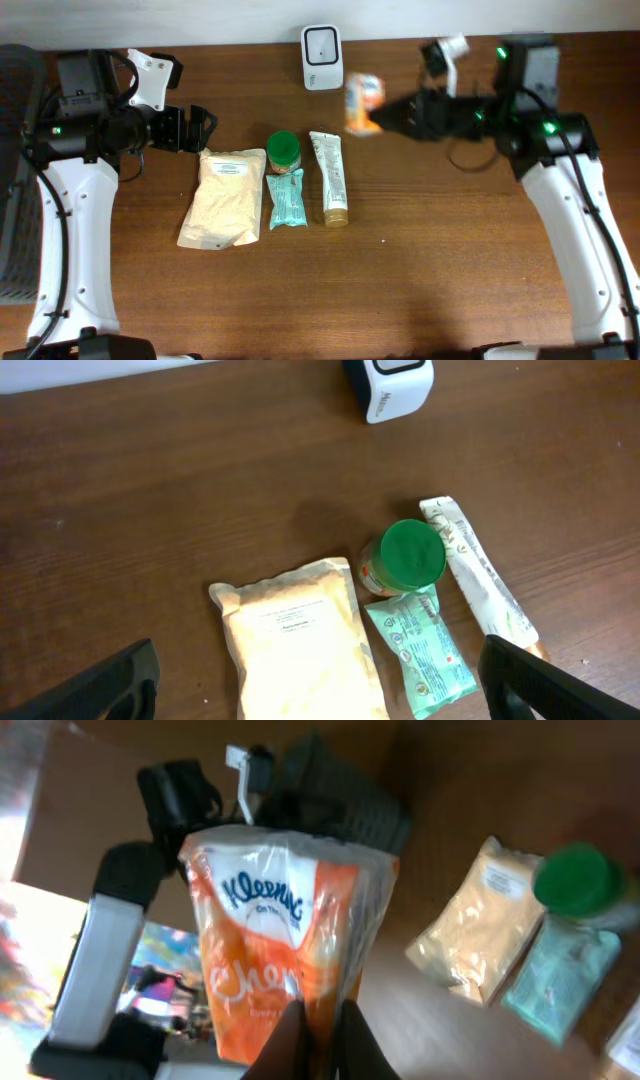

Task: Scan the item barcode
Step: 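Carry the Kleenex pack to the scanner and hold it before the window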

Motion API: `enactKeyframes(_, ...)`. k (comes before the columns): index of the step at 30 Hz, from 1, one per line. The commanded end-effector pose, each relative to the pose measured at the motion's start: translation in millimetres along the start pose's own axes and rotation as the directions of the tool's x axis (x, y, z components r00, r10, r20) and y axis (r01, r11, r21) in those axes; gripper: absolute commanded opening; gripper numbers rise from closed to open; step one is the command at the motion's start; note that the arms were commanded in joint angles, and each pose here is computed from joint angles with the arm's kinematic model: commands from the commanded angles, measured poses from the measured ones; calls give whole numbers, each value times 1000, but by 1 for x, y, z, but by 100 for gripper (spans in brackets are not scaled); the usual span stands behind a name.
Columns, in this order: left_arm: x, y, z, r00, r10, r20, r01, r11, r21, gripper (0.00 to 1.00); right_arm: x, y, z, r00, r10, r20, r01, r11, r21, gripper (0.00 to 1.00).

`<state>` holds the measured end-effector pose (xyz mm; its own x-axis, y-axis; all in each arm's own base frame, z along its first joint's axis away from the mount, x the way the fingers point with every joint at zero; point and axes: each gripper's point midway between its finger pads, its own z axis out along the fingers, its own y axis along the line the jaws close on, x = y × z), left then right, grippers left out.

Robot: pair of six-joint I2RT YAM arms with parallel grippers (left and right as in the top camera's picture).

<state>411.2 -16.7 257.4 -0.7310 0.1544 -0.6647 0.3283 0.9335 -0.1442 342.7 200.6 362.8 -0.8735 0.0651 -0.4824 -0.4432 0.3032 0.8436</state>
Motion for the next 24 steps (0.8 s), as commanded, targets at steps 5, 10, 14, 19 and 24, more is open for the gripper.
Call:
enactKeyframes(5,0,4,1,1000,10,-1,-10,1000,-8,99,-74,-46,43,977,-209,-49,201,807,556,4)
enactKeyframes(10,0,4,1,1000,10,-1,-10,1000,-8,99,-125,-115,39,915,-387,-111,270,385,882,4)
enactKeyframes(14,0,4,1,1000,10,-2,-10,1000,-8,99,-159,-160,46,832,-492,-257,316,39,948,4)
enactKeyframes(19,0,4,1,1000,10,-1,-10,1000,-8,99,-187,-219,81,678,-523,-517,457,-251,853,4)
enactKeyframes(24,0,4,1,1000,10,-2,-10,1000,-8,99,-192,-277,114,530,-480,-699,566,-413,713,4)
